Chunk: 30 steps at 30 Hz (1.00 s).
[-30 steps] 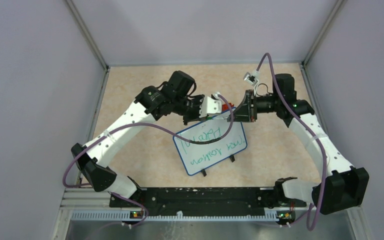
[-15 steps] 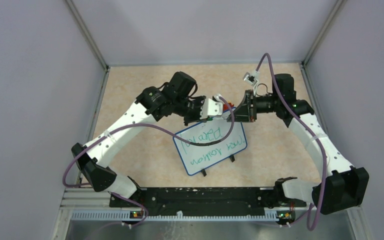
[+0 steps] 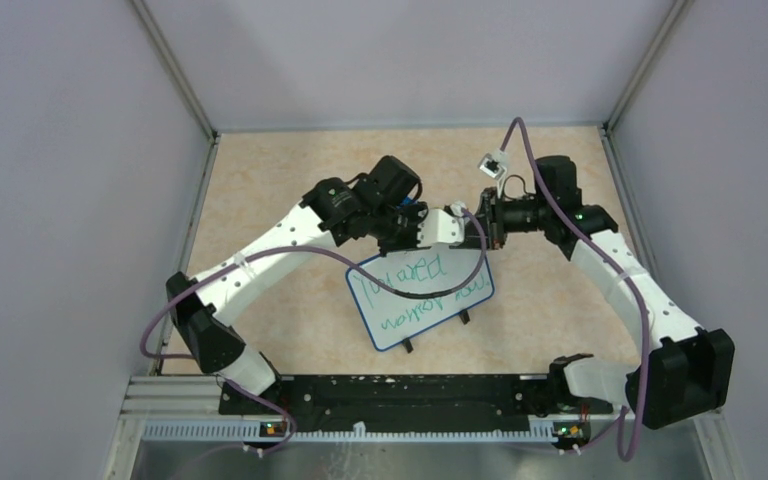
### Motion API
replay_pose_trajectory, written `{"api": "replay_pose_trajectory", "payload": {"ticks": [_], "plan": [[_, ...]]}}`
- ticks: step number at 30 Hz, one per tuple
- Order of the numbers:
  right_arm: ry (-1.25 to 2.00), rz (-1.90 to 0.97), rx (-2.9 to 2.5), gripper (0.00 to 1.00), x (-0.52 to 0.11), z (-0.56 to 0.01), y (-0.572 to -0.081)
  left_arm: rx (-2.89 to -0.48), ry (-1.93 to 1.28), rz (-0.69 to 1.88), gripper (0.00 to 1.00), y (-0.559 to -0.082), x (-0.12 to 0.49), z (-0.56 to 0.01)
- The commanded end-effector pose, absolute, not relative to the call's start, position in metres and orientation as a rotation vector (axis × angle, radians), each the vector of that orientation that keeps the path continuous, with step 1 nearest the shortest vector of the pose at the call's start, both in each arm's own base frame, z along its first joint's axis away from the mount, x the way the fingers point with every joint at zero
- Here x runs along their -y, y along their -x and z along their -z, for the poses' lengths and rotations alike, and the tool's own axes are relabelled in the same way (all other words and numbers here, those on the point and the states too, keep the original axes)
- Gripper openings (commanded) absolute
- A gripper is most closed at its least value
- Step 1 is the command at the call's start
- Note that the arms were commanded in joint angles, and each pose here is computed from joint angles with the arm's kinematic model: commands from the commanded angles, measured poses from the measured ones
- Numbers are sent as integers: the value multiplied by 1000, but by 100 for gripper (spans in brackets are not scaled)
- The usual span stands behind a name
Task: Write a sentence on the whiteboard
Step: Insert the whiteboard marker without the cap into the pen cap.
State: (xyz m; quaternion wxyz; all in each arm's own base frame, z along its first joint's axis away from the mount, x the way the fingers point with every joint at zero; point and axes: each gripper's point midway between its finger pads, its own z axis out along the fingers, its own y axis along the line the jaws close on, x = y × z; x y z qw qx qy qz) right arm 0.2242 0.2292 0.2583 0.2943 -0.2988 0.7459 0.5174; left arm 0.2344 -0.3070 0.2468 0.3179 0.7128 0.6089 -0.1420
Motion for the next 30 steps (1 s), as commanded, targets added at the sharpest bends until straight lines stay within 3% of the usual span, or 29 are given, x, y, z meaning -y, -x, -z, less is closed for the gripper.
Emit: {"api": "replay_pose_trajectory", "payload": {"ticks": [1,14,24,30], "plan": [[793,-1334,-1936,0,-235,-261,-235,-1641,-1817,255,0,-249,316,-256],[807,-1361,-1899,0,-242,-254,-235,-1547,-1823,303,0,-231,345,-278],[821,-1435,-1869,0,-250,-255,-229,-1551,-1797,199,0,-236,360,-280],[845,-1415,-1849,0,-247,-263,-230,-1596,-1722,168,32,-242,353,-287]]}}
